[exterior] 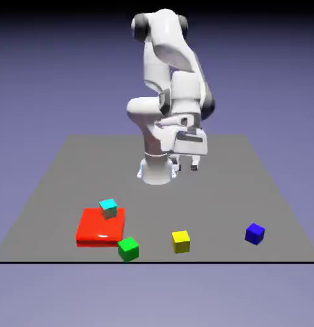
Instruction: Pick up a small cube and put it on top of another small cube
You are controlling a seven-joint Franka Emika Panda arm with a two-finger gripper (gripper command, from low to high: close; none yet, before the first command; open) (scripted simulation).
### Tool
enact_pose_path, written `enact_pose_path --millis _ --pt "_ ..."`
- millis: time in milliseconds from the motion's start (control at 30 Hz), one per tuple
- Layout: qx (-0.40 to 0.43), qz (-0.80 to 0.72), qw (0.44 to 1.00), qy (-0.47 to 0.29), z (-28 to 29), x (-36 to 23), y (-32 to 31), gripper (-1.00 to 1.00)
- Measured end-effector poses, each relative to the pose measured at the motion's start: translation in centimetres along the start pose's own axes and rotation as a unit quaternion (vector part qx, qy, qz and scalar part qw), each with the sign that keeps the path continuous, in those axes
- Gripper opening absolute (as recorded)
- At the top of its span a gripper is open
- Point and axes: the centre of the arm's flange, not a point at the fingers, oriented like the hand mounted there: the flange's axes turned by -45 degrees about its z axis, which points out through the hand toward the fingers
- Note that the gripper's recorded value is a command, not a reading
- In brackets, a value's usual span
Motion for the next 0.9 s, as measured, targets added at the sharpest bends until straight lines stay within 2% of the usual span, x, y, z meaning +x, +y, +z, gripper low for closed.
enact_pose_path --millis 200,433,667,900 --pt "0.055 -0.19 0.98 -0.03 3.3 3.9 -1.7 0.0" --pt "0.123 -0.395 0.909 -0.044 7.1 8.0 -4.2 0.0" --pt "0.188 -0.573 0.797 -0.034 10.5 11.6 -7.1 0.0" --pt "0.246 -0.719 0.651 -0.001 13.5 14.9 -10.4 0.0"
